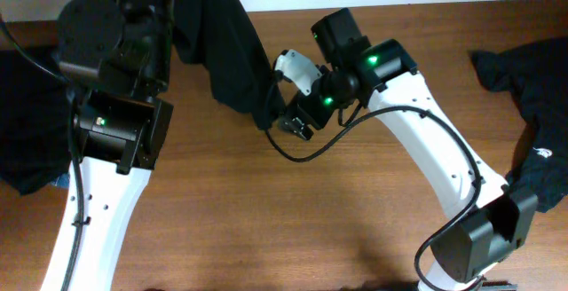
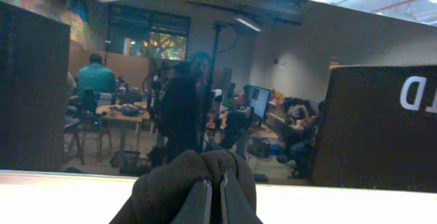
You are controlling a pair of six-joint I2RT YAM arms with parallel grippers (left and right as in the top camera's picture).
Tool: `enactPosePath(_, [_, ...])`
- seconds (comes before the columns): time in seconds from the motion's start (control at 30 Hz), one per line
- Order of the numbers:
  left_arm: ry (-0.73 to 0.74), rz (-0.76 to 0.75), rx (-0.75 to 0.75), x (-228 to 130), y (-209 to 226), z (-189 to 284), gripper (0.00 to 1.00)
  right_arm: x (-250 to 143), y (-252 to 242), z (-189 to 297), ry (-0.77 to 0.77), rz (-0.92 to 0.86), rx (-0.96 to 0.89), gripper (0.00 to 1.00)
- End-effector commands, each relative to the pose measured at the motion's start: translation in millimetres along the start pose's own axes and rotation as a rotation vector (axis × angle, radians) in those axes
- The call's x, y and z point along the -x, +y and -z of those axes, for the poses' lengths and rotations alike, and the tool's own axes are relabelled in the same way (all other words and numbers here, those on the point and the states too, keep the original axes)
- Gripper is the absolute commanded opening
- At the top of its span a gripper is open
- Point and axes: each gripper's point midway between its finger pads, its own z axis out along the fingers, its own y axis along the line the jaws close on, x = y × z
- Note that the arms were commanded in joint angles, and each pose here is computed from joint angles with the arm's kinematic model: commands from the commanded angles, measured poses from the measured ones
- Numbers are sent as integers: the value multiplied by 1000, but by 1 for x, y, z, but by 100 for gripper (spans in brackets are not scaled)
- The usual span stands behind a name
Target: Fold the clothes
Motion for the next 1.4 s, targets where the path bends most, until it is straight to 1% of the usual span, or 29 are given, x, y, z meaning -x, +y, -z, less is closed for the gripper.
enactPosePath(0.0, [-59, -6, 16, 24, 1, 5, 0, 6, 12, -13, 1, 39, 3, 92])
enactPosePath(0.1, [-62, -5, 19, 24, 2, 5, 0, 12, 18, -23, -14, 46, -8, 92])
enactPosePath(0.2, [-71, -3, 18, 26, 1, 5, 1, 23, 14, -38, -38, 7, -100, 92])
enactPosePath(0.57, [-70, -3, 18, 25, 1, 4, 0, 56, 9, -57, -164, -135, -295, 93])
enactPosePath(0.73, [-70, -3, 18, 25, 1, 4, 1, 65, 8, -65, -229, -165, -306, 92])
enactPosePath(0.77, [-70, -3, 18, 25, 1, 4, 1, 66, 7, -66, -237, -168, -311, 89])
enactPosePath(0.8, [-70, -3, 18, 25, 1, 4, 0, 66, 5, -67, -242, -173, -320, 82])
enactPosePath(0.83, [-70, -4, 18, 25, 1, 4, 0, 65, 0, -67, -246, -192, -347, 68])
enactPosePath(0.87, [-69, -4, 18, 25, 1, 4, 0, 63, -7, -65, -247, -206, -385, 45])
enactPosePath(0.9, [-67, -5, 19, 24, 1, 4, 1, 62, -12, -62, -248, -218, -420, 34])
enactPosePath(0.93, [-62, -6, 19, 23, 1, 4, 0, 61, -21, -58, -251, -234, -470, 25])
enactPosePath(1.03, [-40, -55, 22, 18, 2, 4, 1, 60, -40, -46, -261, -247, -600, 8])
enactPosePath(1.07, [-30, -60, 23, 15, 2, 4, 1, 59, -42, -44, -259, -247, -617, 4])
enactPosePath(1.17, [26, -106, 36, 2, 6, 3, 0, 59, -47, -38, -265, -252, -639, 4])
enactPosePath(1.23, [58, -126, 72, -6, 13, 4, 1, 60, -53, -26, -283, -263, -654, 4])
enactPosePath(1.37, [124, -188, 174, -20, 32, 8, 1, 58, -73, 19, -328, -279, -737, 4])
